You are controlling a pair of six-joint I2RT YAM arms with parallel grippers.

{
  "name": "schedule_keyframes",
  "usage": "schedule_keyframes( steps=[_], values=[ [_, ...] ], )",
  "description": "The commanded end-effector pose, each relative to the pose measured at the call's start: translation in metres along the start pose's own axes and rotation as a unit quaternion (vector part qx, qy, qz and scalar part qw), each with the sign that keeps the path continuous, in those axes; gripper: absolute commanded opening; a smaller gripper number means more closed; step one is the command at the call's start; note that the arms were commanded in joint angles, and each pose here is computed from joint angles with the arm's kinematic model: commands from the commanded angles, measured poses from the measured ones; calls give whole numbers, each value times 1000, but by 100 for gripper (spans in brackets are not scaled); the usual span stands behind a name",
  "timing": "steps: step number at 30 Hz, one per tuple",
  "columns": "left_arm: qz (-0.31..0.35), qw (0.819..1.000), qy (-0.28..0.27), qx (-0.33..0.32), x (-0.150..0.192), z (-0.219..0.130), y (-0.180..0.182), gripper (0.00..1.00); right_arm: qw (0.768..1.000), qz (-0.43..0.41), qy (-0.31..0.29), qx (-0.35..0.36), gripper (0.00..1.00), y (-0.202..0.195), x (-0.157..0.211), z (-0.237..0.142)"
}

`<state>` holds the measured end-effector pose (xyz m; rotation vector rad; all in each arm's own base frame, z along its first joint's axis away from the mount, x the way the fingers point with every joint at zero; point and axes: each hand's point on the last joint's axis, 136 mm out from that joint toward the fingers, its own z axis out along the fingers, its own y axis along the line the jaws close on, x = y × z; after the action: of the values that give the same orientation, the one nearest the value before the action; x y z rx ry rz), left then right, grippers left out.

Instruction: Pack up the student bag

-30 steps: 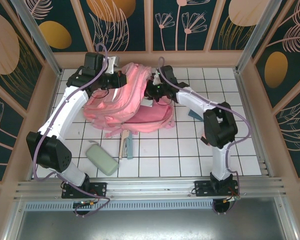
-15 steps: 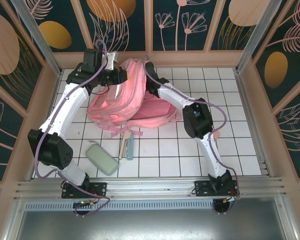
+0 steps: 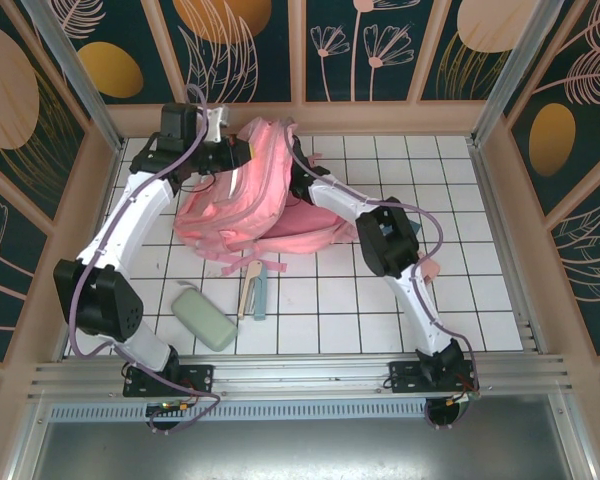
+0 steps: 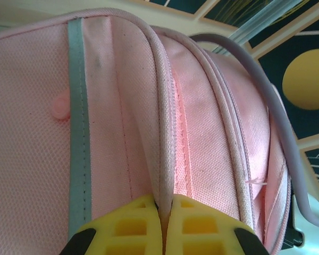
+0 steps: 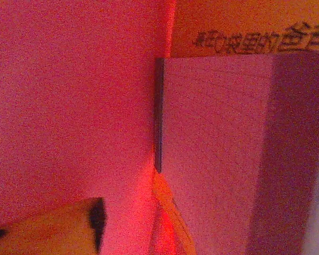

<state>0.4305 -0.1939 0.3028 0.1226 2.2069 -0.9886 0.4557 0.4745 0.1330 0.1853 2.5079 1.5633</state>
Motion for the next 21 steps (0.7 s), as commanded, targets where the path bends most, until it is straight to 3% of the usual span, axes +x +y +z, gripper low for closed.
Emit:
schedule_keyframes(
  steps=[1, 4, 15, 21],
  values=[
    [53, 991, -109, 63, -52, -41, -36, 0, 996, -69, -31, -54, 72, 62, -3, -49],
    [44, 990, -120, 58, -54, -45, -29, 0, 996, -63, -34, -58, 78, 57, -3, -65],
    [28, 988, -142, 44, -59, -56, -18, 0, 995, -65, -41, -66, 80, 51, 1, -102],
    [6, 985, -169, 42, -67, -72, -8, 0, 994, -87, -67, 5, 78, 38, -6, -123]
  ],
)
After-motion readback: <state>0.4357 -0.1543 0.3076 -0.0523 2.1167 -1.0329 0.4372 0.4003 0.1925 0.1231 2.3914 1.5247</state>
